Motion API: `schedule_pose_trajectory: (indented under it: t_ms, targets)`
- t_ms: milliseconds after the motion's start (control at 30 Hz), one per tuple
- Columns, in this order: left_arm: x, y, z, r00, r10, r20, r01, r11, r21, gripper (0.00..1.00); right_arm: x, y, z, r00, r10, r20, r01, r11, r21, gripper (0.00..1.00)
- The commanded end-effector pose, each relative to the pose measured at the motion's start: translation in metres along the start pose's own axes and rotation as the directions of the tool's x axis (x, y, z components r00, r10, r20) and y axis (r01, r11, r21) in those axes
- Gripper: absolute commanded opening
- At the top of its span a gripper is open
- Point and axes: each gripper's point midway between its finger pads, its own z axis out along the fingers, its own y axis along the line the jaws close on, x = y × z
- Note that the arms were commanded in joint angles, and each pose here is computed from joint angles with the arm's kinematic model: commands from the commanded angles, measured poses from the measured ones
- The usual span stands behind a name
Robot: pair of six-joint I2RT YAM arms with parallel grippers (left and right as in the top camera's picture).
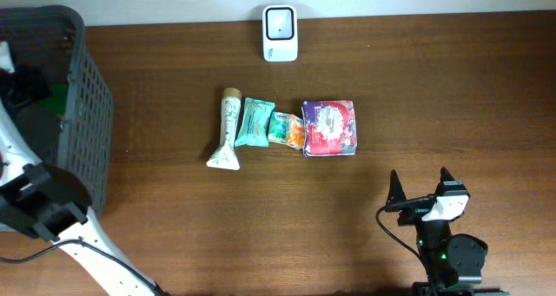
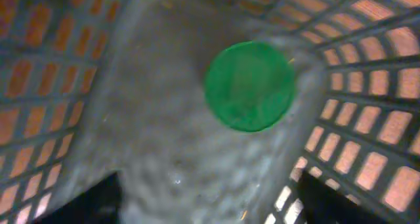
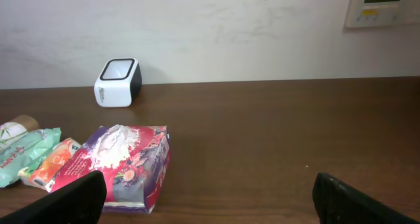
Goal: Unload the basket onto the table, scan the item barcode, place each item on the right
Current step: 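Reach the left gripper into the basket and grasp the green-capped jar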
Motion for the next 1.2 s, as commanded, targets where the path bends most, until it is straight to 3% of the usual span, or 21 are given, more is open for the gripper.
schedule_pose_trajectory:
  t_ms: [0, 67, 233, 467, 633, 800, 967, 1167]
  targets:
    - [0.005, 0.005, -0.011, 1.0, -0.02, 0.005, 0.019, 0.999, 0.041, 0.92, 0.003, -0.003, 0.0, 1.0, 0.004, -0.003, -0.004, 1.0, 0.014, 0.99]
    - [0.009, -0.005, 0.0, 1.0, -0.022, -0.016, 0.023, 0.995, 0.101, 0.97, 0.003, -0.003, 0.0, 1.0, 0.004, -0.003, -0.004, 1.0, 0.014, 0.99]
    - [0.024, -0.005, 0.039, 0.996, -0.025, -0.083, 0.034, 0.993, 0.109, 0.96, 0.003, -0.003, 0.0, 1.0, 0.004, -0.002, -0.004, 1.0, 0.014, 0.99]
    - [-0.022, -0.023, 0.039, 0.994, -0.015, 0.111, -0.011, 0.974, 0.228, 0.97, 0.003, -0.003, 0.0, 1.0, 0.004, -0.003, -0.004, 1.0, 0.014, 0.99]
    - [-0.034, -0.028, 0.037, 0.986, -0.011, 0.164, -0.032, 0.965, 0.259, 0.96, 0.003, -0.003, 0.0, 1.0, 0.004, -0.002, -0.004, 1.0, 0.014, 0.99]
    - [-0.033, -0.028, 0.04, 0.986, 0.017, 0.167, -0.06, 0.965, 0.255, 0.92, 0.003, -0.003, 0.0, 1.0, 0.004, -0.002, -0.004, 1.0, 0.014, 0.99]
    - [-0.008, -0.003, 0.074, 0.998, 0.007, 0.07, -0.015, 0.993, 0.119, 0.93, 0.003, -0.003, 0.0, 1.0, 0.004, -0.002, -0.004, 1.0, 0.014, 0.99]
    - [-0.023, -0.023, 0.08, 0.99, 0.045, 0.131, -0.062, 0.99, 0.129, 0.92, 0.003, -0.003, 0.0, 1.0, 0.004, -0.002, -0.004, 1.0, 0.014, 0.99]
